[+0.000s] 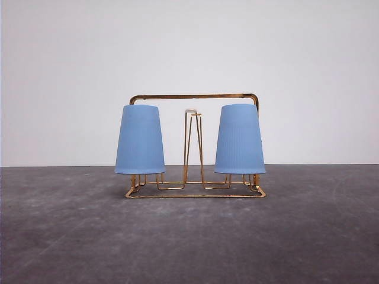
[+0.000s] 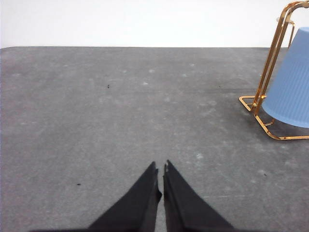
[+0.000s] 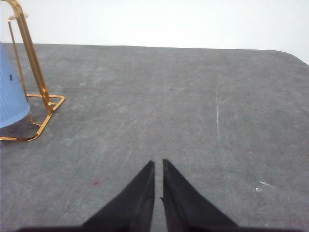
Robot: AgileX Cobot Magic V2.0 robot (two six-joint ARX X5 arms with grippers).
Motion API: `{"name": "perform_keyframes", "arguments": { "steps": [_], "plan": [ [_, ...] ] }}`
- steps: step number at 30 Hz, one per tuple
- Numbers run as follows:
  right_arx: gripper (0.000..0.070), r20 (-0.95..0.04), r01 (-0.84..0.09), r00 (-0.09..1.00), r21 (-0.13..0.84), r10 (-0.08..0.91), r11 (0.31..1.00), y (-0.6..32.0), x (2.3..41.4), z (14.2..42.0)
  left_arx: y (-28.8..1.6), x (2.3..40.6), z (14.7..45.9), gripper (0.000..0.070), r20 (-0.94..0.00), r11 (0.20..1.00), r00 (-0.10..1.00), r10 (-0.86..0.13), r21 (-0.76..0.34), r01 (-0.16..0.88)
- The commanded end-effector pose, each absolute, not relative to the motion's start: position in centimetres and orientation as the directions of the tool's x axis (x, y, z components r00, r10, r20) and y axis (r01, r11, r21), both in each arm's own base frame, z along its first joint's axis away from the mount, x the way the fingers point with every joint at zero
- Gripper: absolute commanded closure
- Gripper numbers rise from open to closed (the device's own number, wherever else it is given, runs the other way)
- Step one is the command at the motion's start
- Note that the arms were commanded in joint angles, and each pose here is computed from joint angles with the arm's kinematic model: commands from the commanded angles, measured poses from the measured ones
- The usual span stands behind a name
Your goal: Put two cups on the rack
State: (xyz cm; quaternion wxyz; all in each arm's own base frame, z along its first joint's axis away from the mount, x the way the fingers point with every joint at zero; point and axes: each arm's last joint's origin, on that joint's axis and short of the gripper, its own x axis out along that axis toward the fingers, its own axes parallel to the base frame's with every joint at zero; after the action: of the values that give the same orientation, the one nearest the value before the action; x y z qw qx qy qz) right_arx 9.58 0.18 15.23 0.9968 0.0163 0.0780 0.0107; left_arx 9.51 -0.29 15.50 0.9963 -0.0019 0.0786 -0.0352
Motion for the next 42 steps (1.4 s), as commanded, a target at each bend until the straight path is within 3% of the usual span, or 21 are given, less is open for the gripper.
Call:
{"name": "perform_keyframes", "arguments": {
  "steps": [1, 42],
  "plan": [
    [0.0672, -0.148, -0.016, 0.989, 0.031, 0.021, 0.999, 0.16, 9.61, 15.22, -0.30, 9.57, 15.03, 0.0700, -0.170, 0.997, 0.983, -0.073, -0.006, 0.073],
    [0.0672, -0.148, -0.016, 0.989, 0.031, 0.021, 0.999, 0.16, 9.61, 15.22, -0.30, 9.57, 15.03, 0.0700, -0.170, 0.997, 0.983, -0.073, -0.006, 0.073]
  ]
}}
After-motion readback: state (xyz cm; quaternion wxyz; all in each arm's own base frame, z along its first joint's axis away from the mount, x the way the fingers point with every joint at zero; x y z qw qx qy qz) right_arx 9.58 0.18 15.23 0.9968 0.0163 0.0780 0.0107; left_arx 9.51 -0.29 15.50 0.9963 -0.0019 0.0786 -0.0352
